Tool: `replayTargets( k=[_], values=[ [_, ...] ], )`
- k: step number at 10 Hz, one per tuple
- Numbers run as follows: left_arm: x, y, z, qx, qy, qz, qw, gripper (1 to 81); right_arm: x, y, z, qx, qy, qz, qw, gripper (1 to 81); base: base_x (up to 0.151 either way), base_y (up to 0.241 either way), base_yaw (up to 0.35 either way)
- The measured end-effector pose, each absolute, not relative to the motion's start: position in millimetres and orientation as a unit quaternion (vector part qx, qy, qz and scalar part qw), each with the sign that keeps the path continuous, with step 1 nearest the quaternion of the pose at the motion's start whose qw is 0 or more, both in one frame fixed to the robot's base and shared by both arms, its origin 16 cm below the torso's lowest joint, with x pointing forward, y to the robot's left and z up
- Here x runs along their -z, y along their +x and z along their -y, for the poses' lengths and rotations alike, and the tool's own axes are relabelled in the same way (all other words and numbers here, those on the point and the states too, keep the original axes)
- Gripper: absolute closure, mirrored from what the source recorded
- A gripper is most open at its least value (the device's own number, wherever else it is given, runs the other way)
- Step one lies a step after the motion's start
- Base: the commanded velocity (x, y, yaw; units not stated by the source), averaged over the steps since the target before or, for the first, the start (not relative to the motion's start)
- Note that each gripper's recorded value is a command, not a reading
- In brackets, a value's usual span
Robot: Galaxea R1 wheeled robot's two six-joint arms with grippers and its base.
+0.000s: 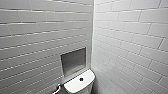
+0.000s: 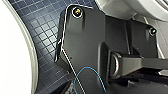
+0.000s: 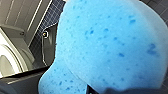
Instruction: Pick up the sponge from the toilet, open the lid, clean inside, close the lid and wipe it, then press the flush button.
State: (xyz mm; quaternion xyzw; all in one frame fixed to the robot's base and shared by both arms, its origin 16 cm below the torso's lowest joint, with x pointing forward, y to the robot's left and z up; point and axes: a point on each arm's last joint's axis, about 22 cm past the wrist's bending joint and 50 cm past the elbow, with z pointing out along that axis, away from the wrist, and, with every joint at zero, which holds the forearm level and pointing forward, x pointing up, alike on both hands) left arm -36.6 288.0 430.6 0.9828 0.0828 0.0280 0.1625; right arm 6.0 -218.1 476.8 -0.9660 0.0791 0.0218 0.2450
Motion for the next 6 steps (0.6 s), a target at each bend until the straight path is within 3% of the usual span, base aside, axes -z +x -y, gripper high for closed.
replayTargets(
  k=[3, 6],
  values=[
    [-426.3, -27.3, -278.6, -0.03, 0.988, -0.05, 0.143, 1.0, -476.8, 6.0, 218.1, -0.022, -0.966, -0.079, 0.245, 81.1, 0.0, 0.0, 0.0],
    [-444.5, -0.1, -252.5, -0.033, 0.979, -0.05, 0.193, 1.0, -476.8, 7.8, 219.4, -0.021, -0.966, -0.079, 0.244, 81.1, 0.0, 0.0, 0.0]
  ],
)
